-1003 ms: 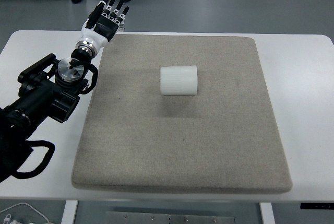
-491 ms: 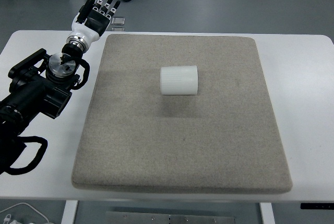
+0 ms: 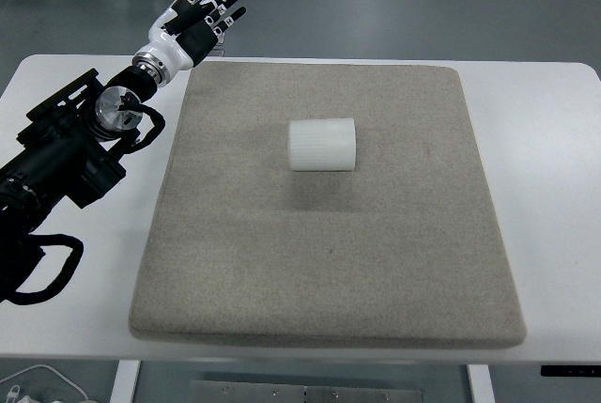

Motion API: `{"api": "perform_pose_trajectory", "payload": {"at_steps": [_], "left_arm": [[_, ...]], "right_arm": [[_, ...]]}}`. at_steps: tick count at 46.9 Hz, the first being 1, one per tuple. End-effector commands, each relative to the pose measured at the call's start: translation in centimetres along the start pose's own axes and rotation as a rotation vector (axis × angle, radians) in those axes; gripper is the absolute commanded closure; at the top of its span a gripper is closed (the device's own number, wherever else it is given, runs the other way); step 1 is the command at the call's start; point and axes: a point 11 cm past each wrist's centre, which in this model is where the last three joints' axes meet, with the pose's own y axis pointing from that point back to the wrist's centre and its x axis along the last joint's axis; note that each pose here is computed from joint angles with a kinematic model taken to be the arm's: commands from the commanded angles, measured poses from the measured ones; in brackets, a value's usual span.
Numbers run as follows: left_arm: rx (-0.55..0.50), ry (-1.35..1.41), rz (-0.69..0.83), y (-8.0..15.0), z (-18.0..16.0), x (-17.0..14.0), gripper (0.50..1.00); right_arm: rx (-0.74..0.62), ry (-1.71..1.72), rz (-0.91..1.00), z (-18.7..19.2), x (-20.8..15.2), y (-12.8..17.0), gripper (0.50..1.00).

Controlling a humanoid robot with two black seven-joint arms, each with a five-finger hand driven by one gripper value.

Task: Flip white cup upright
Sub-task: 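Raise the left hand and swing it over the pad toward the cup, then lower the left hand's fingers onto the top of the lying white cup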

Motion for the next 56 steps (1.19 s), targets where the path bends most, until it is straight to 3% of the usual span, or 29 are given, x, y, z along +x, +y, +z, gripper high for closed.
{"api": "perform_pose_trajectory", "payload": {"at_steps": [1, 17, 56], "left_arm": [[0.034, -0.081, -0.029, -0.1, -0.4, -0.6, 0.506], [0.113, -0.335, -0.138, -0.6, 0.0, -3.0, 0.506], [0.289, -0.929, -0.372, 0.8, -0.2, -8.9, 0.512]], "right_arm": [[0.000, 0.000, 0.001, 0.0, 0.0, 0.0, 0.570], [0.000, 0.001, 0.000, 0.0, 0.0, 0.0, 0.570], [0.000, -0.001, 0.001, 0.0, 0.0, 0.0, 0.570]]}}
